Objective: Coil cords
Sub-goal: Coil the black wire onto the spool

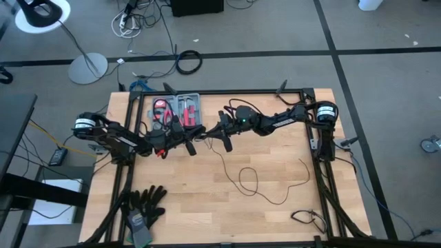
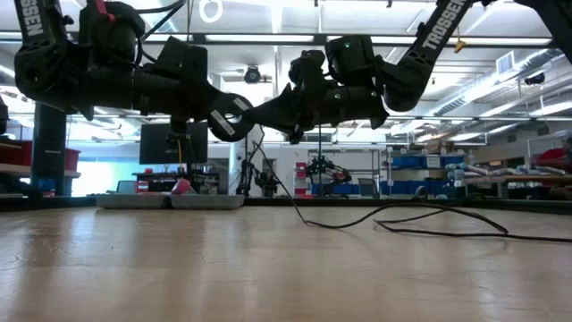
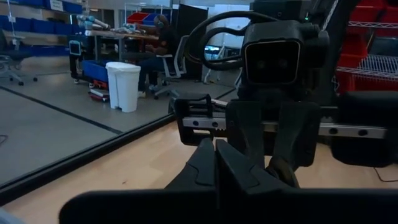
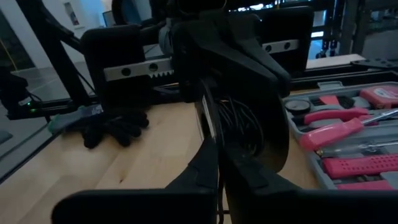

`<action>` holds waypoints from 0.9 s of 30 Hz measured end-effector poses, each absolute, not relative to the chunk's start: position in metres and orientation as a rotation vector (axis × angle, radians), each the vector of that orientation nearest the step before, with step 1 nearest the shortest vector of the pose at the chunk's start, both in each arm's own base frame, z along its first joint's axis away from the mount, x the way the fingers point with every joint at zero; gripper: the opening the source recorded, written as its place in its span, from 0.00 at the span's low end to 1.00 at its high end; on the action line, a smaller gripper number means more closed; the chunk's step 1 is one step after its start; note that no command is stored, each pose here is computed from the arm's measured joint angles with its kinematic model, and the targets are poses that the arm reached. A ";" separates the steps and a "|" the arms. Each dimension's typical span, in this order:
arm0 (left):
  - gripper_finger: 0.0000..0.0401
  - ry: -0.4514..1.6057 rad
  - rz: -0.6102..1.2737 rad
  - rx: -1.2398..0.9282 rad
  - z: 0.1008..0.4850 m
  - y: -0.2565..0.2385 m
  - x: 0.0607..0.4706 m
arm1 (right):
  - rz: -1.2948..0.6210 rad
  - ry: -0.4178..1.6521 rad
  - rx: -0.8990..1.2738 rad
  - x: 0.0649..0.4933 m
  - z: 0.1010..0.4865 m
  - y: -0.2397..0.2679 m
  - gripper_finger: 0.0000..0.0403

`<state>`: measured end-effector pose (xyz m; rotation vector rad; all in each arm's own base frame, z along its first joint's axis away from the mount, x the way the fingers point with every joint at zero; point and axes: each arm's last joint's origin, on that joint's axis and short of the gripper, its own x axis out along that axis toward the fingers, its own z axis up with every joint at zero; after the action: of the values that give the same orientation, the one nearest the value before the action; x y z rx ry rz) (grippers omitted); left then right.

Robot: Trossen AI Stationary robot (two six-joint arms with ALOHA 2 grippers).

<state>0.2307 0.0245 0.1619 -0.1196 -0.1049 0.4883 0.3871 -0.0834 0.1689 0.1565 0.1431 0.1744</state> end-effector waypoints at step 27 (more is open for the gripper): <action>0.27 -0.090 0.437 -0.195 0.164 0.023 0.224 | 0.174 0.204 0.201 0.386 0.163 -0.084 0.00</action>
<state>0.2245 0.0227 0.1643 -0.1946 -0.0904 0.4367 0.3859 -0.0836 0.1629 0.2005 0.2039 0.1741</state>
